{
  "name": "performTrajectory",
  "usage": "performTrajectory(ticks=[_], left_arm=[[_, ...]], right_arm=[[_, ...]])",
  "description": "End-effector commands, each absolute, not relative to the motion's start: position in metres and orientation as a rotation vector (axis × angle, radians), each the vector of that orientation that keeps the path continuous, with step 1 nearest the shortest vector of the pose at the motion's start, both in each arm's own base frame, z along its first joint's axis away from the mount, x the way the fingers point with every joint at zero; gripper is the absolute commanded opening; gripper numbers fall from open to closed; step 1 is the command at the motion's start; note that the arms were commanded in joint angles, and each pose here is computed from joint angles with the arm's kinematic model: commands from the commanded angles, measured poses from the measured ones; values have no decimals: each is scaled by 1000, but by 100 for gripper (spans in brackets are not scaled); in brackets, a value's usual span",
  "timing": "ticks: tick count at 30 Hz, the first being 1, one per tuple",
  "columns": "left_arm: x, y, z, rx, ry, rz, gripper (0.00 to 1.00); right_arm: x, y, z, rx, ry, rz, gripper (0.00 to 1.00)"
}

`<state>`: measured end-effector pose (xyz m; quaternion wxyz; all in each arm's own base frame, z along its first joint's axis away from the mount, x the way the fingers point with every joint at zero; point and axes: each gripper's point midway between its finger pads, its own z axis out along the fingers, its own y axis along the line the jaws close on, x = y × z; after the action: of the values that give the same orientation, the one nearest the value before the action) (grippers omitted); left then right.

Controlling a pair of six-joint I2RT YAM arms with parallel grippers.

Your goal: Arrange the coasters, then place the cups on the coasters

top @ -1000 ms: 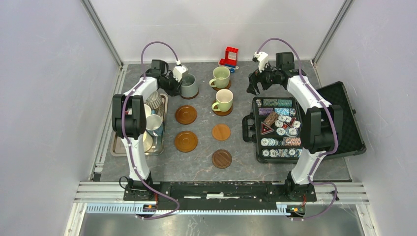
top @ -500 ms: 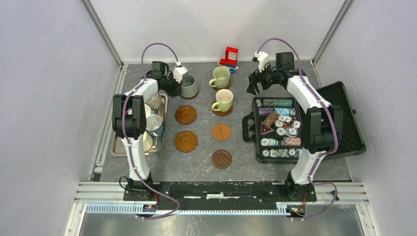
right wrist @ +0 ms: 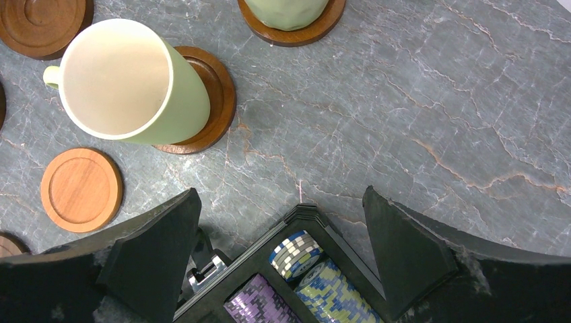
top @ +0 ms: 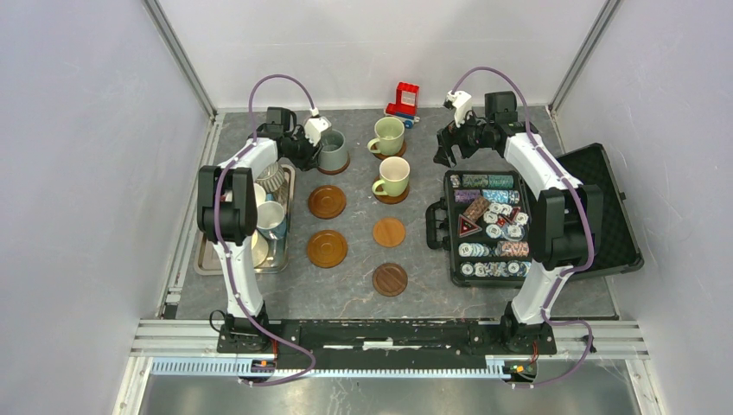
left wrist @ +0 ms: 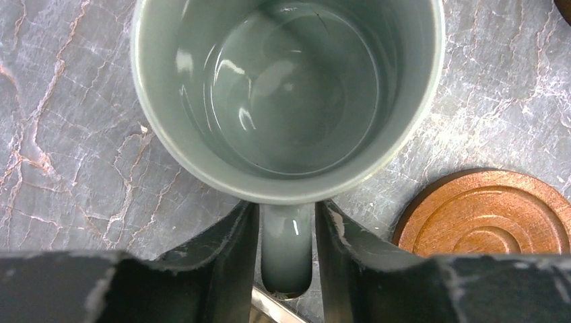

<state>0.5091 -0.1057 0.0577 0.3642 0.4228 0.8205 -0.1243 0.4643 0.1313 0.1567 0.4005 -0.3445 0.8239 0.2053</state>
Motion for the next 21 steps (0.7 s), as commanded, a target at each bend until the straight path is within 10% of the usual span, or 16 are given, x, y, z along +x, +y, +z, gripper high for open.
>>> performTrajectory(ticks=[1, 10, 21], left_arm=[[516, -115, 73, 1158, 2028, -319, 47], [507, -109, 77, 1167, 2062, -305, 53], [508, -105, 70, 1154, 2093, -276, 34]], right_arm=[[469, 132, 173, -866, 2032, 512, 98], [469, 133, 174, -866, 2028, 511, 98], [464, 132, 173, -869, 2027, 511, 98]])
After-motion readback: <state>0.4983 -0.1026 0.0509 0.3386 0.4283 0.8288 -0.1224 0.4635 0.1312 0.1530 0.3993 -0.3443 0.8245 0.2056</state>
